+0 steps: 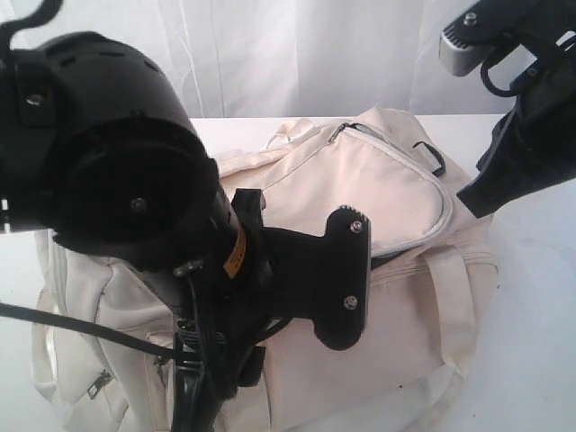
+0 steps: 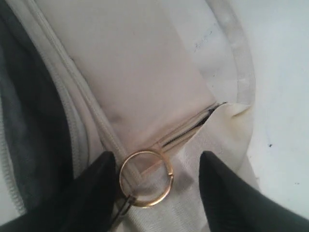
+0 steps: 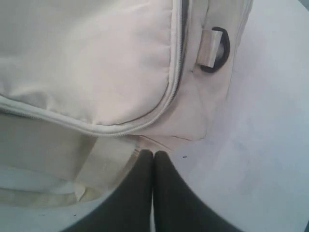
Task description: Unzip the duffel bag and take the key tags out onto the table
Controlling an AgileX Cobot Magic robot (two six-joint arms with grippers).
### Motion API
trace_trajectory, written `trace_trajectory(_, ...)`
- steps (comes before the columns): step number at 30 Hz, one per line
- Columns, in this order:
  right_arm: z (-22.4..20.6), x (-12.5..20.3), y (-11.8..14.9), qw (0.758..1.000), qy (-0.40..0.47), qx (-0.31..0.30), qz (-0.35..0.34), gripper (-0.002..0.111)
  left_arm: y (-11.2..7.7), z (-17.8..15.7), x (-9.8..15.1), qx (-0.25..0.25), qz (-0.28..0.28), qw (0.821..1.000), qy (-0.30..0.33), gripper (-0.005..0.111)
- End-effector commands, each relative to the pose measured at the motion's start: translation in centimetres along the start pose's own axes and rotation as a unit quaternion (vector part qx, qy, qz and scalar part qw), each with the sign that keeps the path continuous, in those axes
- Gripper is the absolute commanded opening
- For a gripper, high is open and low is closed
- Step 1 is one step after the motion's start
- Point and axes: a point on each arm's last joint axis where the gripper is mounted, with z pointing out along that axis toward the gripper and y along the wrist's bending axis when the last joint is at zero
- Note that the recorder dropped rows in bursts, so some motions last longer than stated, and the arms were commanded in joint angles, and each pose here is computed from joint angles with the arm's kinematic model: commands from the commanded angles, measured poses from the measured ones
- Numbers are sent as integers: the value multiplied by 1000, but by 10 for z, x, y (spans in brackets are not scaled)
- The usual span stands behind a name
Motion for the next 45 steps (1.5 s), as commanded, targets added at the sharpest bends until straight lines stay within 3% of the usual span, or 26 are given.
trace_trajectory(1,-3,-1,-2,1000,-12,2,2,0,1,9,0,0,10,999,33,56)
trace_trajectory(8,-3,-2,-1,1000,-15,-1,5,0,6,17,-1,-20,-6,999,42,54)
trace_trajectory(12,-3,-2,-1,1000,-16,-2,5,0,4,16,2,-11,-7,998,57,32)
trace_trajectory(17,-3,-2,-1,1000,-17,-2,5,0,2,16,5,0,-6,997,76,15)
trace_trajectory(19,-3,-2,-1,1000,-17,-2,5,0,4,12,5,-2,-7,997,80,0)
trace_trajectory(25,-3,-2,-1,1000,-19,-1,5,0,17,-29,-5,-32,-31,999,24,0)
trace_trajectory(31,-3,-4,-1,1000,-26,-2,6,0,17,-56,-1,-36,-45,998,9,0)
trace_trajectory(35,-2,-8,9,997,-49,-55,-2,1,13,-65,7,-31,-47,998,25,0)
trace_trajectory(39,3,-11,22,989,-87,-115,-26,20,13,-67,10,-31,-48,998,31,0)
trace_trajectory(45,28,-1,39,973,-143,-137,-119,62,14,-67,10,-37,-46,998,35,0)
